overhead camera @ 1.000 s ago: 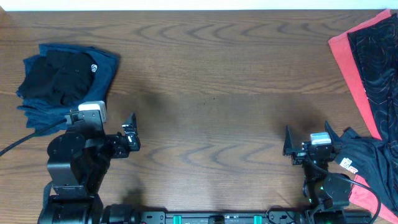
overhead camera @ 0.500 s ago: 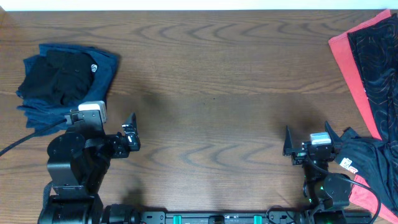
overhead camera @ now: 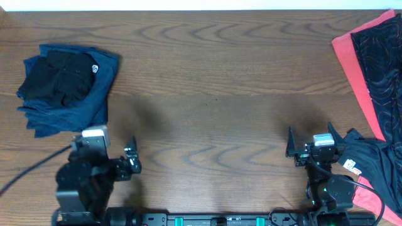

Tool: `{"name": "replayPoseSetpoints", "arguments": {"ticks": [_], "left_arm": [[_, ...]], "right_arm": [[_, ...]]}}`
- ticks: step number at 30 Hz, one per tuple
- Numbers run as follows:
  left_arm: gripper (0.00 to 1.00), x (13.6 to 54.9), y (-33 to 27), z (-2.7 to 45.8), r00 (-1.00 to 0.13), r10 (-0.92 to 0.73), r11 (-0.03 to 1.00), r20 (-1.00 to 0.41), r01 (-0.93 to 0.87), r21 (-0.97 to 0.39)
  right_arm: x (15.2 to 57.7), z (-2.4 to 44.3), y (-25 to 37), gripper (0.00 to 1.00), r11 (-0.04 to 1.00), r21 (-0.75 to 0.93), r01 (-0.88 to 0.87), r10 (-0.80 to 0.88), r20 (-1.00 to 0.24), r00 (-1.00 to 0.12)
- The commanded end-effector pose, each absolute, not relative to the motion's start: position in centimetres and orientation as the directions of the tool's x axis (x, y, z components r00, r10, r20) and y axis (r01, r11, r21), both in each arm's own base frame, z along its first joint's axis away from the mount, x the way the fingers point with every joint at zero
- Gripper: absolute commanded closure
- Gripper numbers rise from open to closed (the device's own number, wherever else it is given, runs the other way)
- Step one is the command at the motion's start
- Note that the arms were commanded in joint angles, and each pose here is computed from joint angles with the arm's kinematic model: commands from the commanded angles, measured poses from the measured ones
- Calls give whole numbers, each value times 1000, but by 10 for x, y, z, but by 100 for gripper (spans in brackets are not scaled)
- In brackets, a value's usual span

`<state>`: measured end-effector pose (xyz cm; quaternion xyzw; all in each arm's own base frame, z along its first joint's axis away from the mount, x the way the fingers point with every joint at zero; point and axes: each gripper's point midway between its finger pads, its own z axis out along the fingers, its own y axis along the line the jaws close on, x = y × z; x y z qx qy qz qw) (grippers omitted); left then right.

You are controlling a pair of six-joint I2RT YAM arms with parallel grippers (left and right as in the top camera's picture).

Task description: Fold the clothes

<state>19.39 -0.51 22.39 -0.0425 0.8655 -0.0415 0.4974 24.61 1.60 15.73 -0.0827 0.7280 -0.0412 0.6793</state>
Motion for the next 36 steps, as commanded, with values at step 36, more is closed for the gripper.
{"name": "replayPoseSetpoints", "arguments": {"ticks": [36], "left_arm": [[2,244,2,136,-157,-97,995,-983,-26,-94]], "right_arm": [[246,156,19,1,981,-179,-79,-184,-981,-63]]}}
